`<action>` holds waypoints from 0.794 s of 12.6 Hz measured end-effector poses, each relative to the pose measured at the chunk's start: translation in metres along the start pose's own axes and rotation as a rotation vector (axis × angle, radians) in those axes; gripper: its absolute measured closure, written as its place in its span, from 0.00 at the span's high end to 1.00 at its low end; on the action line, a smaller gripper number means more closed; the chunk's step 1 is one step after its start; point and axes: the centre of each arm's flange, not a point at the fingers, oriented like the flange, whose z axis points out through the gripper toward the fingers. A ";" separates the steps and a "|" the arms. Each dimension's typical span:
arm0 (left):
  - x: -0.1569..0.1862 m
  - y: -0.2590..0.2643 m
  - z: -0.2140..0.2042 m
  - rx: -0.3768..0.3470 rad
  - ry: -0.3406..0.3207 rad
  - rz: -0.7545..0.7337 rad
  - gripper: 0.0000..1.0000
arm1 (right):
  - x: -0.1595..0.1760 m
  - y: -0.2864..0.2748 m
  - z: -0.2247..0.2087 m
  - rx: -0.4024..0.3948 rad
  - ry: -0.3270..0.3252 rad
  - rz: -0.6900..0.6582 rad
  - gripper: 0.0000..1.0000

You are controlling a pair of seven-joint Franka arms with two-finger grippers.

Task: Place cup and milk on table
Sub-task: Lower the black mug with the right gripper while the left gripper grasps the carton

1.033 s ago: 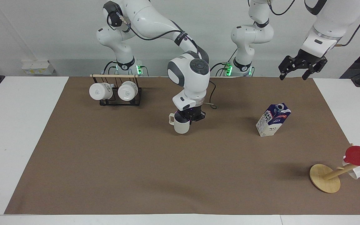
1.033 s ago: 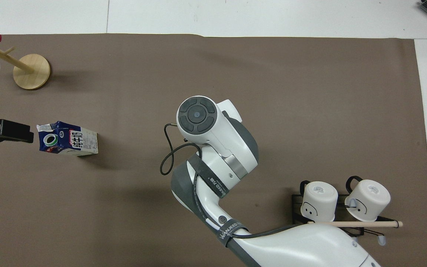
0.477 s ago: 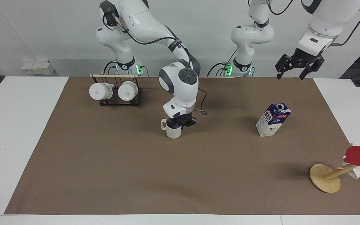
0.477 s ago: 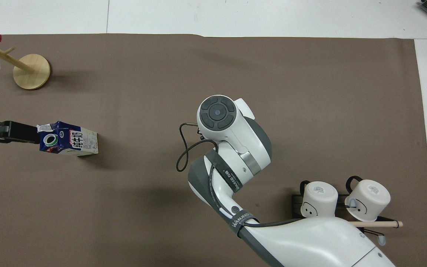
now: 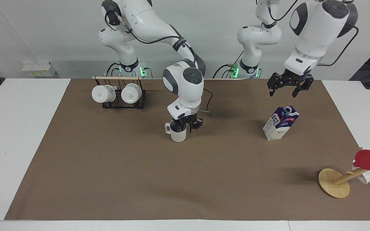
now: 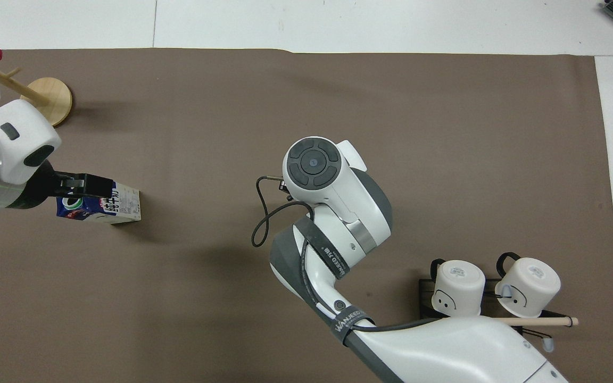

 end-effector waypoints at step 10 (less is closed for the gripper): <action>-0.001 -0.012 0.024 0.001 0.030 0.057 1.00 | 0.075 0.166 -0.177 0.053 0.112 0.157 1.00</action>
